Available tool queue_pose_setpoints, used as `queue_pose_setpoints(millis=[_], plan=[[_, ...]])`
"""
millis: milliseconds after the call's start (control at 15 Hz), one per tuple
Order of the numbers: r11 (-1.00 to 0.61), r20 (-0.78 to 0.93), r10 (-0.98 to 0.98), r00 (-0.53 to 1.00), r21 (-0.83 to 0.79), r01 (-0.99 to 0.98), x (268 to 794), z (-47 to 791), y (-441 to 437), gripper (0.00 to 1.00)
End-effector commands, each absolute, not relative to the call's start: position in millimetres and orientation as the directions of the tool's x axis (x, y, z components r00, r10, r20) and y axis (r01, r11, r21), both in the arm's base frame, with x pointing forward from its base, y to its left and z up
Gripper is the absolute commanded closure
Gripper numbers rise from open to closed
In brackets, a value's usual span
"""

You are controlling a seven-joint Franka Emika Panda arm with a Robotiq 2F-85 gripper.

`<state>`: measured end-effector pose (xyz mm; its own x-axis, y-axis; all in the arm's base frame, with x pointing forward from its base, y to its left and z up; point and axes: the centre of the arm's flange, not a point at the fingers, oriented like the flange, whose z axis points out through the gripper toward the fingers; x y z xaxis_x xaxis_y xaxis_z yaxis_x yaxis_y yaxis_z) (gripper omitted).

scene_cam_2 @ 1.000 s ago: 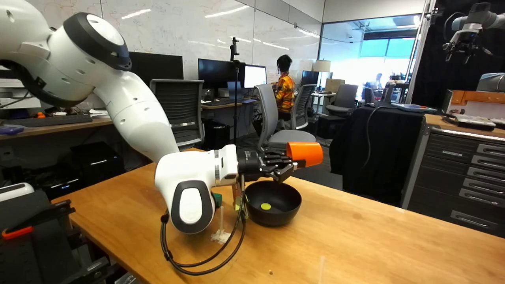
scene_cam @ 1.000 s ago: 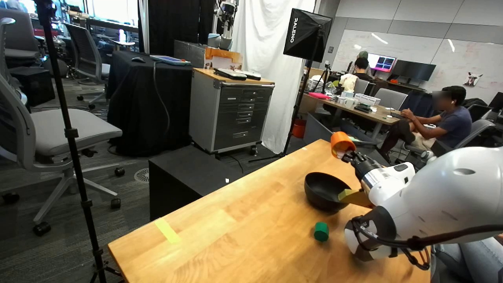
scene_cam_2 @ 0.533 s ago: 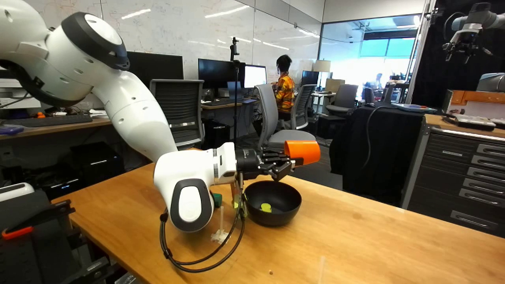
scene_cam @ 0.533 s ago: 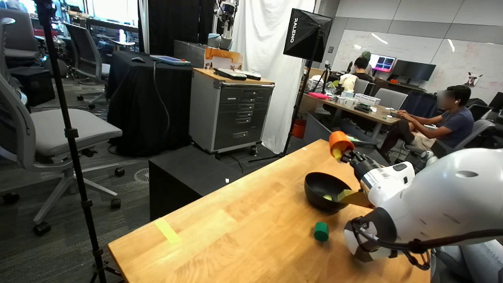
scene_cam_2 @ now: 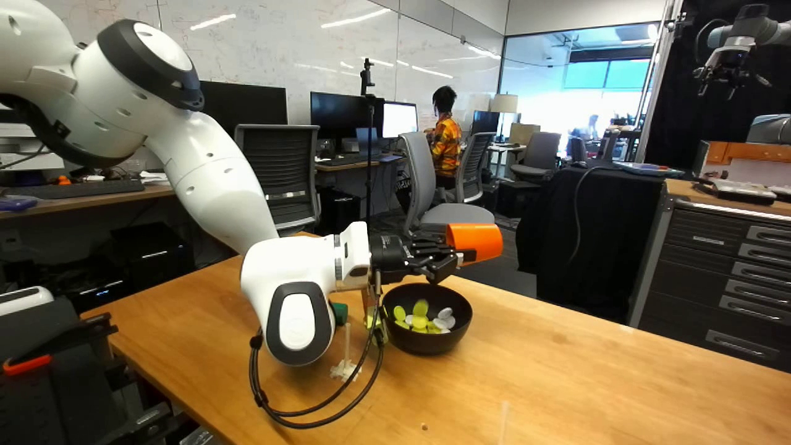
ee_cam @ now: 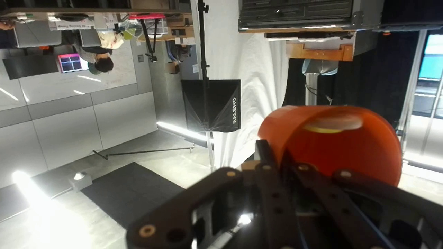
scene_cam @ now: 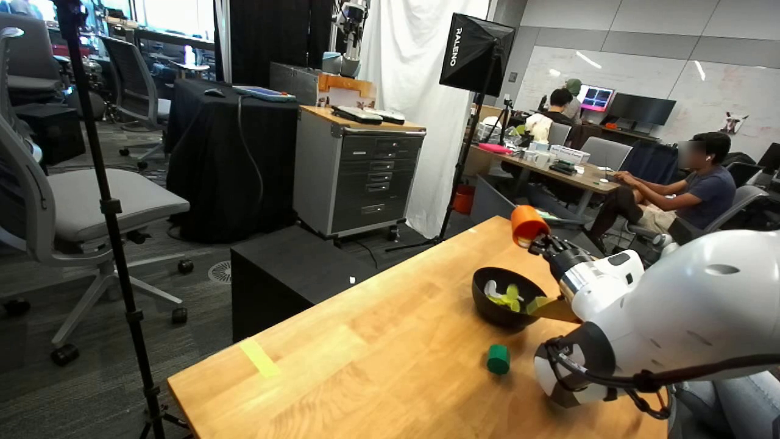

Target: Pour the contents of the orange cup into the black bowl

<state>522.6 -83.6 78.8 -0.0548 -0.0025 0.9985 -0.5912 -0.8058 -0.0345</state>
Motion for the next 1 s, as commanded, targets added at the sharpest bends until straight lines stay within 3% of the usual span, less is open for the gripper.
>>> queue_pose_setpoints(millis=[0, 933], plan=[[-0.804, 0.994, 0.062, -0.091, -0.005, -0.594, 511.1, 34.3, -100.7, 0.99], [-0.792, 0.987, 0.116, -0.112, 0.024, -0.61, 513.8, 39.2, -105.1, 0.99]])
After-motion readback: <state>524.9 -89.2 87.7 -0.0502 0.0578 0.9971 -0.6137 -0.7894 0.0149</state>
